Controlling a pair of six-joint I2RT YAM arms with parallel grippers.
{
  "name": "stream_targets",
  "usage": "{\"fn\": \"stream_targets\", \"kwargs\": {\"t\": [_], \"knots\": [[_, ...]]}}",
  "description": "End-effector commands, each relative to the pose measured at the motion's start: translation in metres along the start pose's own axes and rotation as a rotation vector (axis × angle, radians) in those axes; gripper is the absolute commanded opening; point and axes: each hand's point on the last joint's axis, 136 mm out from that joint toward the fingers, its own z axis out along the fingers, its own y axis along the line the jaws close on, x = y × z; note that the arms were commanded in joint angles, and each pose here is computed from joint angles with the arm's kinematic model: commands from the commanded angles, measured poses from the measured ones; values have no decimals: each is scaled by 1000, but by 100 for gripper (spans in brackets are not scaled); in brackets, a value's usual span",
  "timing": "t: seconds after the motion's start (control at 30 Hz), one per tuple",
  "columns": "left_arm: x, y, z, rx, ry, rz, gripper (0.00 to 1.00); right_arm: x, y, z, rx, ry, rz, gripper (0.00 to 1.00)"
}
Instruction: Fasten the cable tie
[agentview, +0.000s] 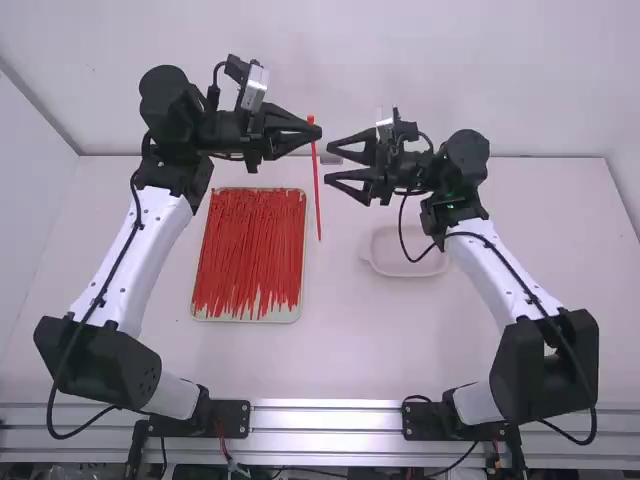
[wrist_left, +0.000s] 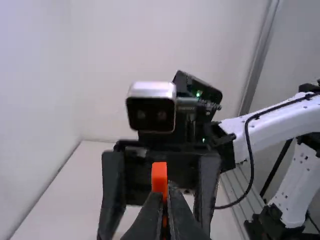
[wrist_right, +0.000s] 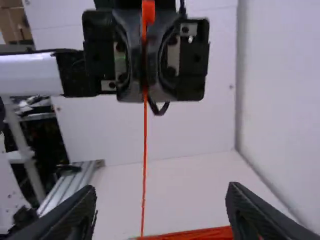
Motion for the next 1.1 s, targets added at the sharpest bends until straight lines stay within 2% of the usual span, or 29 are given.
{"fn": "stream_targets", "kwargs": {"t": [0.0,0.07,0.13,0.2,0.23,0.27,0.37,0.43,0.47,0.63,0.7,0.77,0.87,1.07], "knots": [[-7,-1,1,-10,-9,36,2,4,6,6,-39,12,48,60],[-8,1,2,-21,-13,25,2,6,10,8,-57,18,45,59],[-9,-2,5,-11,-15,25,2,7,15,13,-75,21,47,46],[-9,-2,7,-11,-16,26,2,7,17,15,-84,23,48,41],[-9,-1,7,-19,-18,28,2,8,18,16,-89,24,43,32],[-9,0,7,-24,-19,31,2,8,18,16,-87,24,40,27],[-11,0,6,-23,-22,42,2,7,17,15,-85,23,40,26],[-12,0,6,-26,-25,35,2,7,17,15,-85,23,40,14],[-12,-1,8,-20,-24,38,2,7,17,15,-84,23,40,1],[-15,-2,8,-17,-30,41,2,6,14,13,-72,19,38,0],[-15,-3,9,-14,-31,50,6,5,11,13,-54,10,38,0],[-18,-4,9,-14,-36,72,16,3,6,14,-24,-4,38,0],[-22,-4,9,-20,-47,82,21,-2,5,12,-16,-16,10,0],[-29,2,8,-61,-72,62,12,-9,11,14,-32,-35,-40,0]]}}
